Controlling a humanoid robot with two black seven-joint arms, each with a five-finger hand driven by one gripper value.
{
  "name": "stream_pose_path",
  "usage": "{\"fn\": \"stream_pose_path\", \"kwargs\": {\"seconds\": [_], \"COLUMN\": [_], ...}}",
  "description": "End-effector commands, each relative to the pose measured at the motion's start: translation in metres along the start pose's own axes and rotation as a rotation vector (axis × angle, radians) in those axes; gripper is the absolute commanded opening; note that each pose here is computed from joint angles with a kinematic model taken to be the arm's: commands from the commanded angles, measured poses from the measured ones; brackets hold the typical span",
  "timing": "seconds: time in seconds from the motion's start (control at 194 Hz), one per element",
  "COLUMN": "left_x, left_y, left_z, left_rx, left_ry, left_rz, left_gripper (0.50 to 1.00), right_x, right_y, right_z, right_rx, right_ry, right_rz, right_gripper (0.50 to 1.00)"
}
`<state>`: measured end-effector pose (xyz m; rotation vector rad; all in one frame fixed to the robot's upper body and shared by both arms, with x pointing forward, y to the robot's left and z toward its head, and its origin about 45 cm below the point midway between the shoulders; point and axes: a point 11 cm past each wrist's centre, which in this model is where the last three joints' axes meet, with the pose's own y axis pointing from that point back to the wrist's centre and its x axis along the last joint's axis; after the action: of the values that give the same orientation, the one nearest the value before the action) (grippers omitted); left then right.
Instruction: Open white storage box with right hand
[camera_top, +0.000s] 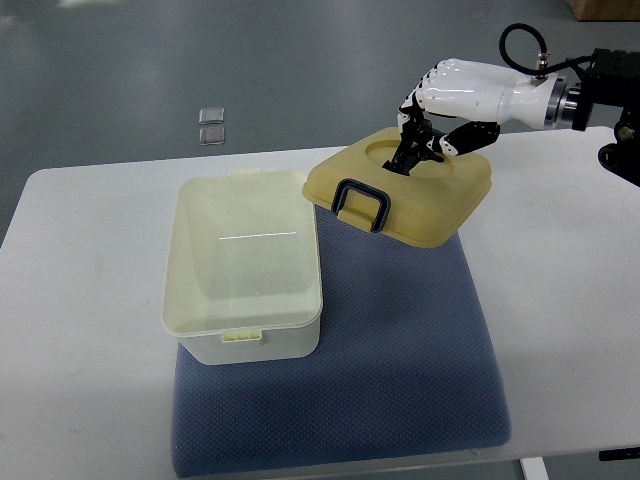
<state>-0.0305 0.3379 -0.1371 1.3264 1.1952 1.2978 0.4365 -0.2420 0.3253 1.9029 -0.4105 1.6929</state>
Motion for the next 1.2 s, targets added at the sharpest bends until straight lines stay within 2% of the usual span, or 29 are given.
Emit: {"fn": "stream_pose_path", "kwargs": {"seconds": [0.0,0.525,0.839,1.158,1.163,1.168,1.174,1.179,1.184,1.189,1.194], "left_x": [0.0,0.0,0.0,0.0,0.0,0.0,0.0,0.0,-0.001,-0.001,0.0], "left_y": [0.0,0.0,0.0,0.0,0.0,0.0,0.0,0.0,0.0,0.0,0.0], "left_z": [0.0,0.0,0.0,0.0,0.0,0.0,0.0,0.0,0.0,0.0,0.0], "left_rx": [0.0,0.0,0.0,0.0,0.0,0.0,0.0,0.0,0.0,0.0,0.0], "left_ry": [0.0,0.0,0.0,0.0,0.0,0.0,-0.001,-0.001,0.0,0.0,-0.001], "left_rz": [-0.001,0.001,-0.001,-0.001,-0.001,-0.001,0.001,0.001,-0.002,-0.002,0.001], "left_gripper": [1.0,1.0,1.0,1.0,1.0,1.0,1.0,1.0,1.0,1.0,1.0], "right_x": [-0.012,-0.054,-0.068,-0.072,-0.071,-0.071,-0.072,-0.072,-0.072,-0.072,-0.072], "right_y": [0.01,0.029,0.023,-0.006,-0.008,-0.008,-0.009,-0.009,-0.01,-0.01,-0.01], "right_z": [0.006,0.014,0.005,-0.019,-0.02,-0.02,-0.021,-0.021,-0.022,-0.022,-0.023], "right_rx": [-0.028,-0.088,-0.058,0.022,0.026,0.026,0.029,0.029,0.032,0.032,0.033], "right_ry": [-0.035,-0.061,-0.038,-0.04,-0.04,-0.04,-0.042,-0.042,-0.042,-0.042,-0.044], "right_rz": [0.006,0.017,-0.021,-0.014,-0.011,-0.011,-0.011,-0.011,-0.011,-0.011,-0.01], "right_gripper": [0.5,0.5,0.5,0.5,0.531,0.531,0.572,0.572,0.606,0.607,0.641]}}
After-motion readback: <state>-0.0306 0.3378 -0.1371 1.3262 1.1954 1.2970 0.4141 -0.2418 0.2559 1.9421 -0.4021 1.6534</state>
